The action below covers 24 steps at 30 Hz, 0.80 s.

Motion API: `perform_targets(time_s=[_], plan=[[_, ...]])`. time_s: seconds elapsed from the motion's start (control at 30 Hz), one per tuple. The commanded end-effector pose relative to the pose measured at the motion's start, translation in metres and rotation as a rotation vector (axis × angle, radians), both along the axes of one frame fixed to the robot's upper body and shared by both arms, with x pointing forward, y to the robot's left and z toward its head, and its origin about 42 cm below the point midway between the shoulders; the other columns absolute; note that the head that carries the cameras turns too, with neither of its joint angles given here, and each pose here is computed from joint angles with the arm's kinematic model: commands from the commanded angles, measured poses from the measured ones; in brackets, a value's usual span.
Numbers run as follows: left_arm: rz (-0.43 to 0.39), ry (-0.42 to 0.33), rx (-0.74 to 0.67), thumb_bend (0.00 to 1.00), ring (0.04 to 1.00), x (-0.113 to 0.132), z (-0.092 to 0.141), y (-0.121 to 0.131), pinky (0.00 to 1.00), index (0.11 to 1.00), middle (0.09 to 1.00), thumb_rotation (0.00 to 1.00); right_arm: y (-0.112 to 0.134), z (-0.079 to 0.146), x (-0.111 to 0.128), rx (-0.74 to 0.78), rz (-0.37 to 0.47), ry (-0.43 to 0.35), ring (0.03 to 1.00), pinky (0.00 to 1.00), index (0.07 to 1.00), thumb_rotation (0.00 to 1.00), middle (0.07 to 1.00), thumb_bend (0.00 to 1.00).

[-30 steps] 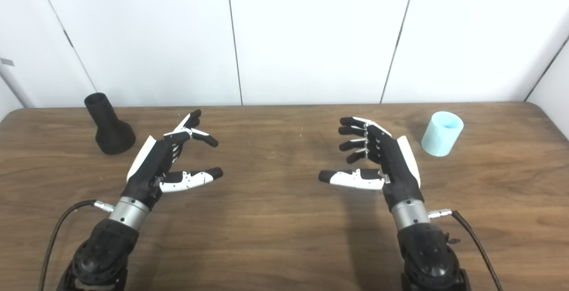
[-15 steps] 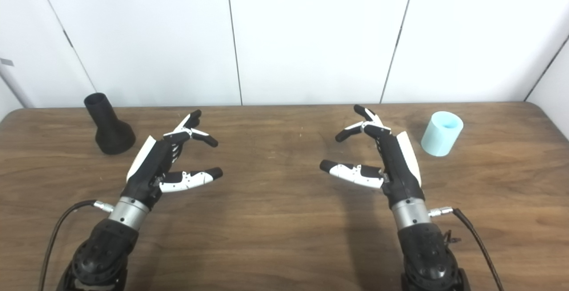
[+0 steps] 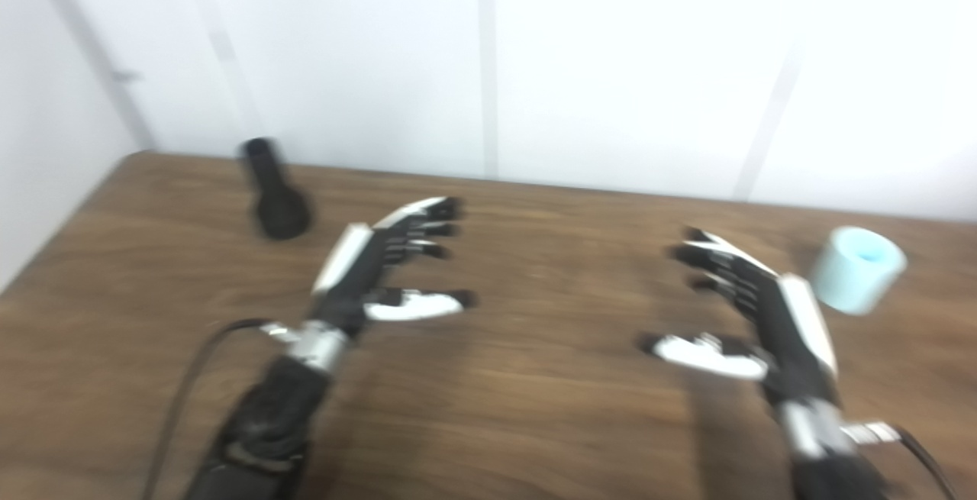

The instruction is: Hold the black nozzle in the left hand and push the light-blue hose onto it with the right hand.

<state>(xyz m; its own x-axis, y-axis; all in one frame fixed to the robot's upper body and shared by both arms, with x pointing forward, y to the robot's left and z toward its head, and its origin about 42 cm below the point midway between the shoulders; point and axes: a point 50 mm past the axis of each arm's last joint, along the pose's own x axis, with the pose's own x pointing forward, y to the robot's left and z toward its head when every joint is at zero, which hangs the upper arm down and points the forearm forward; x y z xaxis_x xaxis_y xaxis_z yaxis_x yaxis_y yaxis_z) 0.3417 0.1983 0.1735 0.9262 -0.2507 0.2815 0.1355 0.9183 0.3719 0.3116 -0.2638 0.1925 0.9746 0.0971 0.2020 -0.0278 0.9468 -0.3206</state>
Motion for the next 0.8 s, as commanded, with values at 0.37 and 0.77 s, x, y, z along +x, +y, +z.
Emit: perform_targets(time_s=[0.37, 0.77], plan=[[0.001, -0.185, 0.04, 0.64, 0.656, -0.003, 0.034, 0.008, 0.48, 0.718, 0.673, 0.04, 0.001, 0.007, 0.009, 0.065, 0.033, -0.116, 0.766, 0.59, 0.726, 0.0, 0.861, 0.75], [0.058, -0.346, 0.302, 0.67, 0.734, 0.009, 0.111, 0.075, 0.6, 0.738, 0.719, 0.03, 0.0, 0.001, 0.015, 0.069, 0.022, -0.109, 0.74, 0.54, 0.728, 0.0, 0.847, 0.75]])
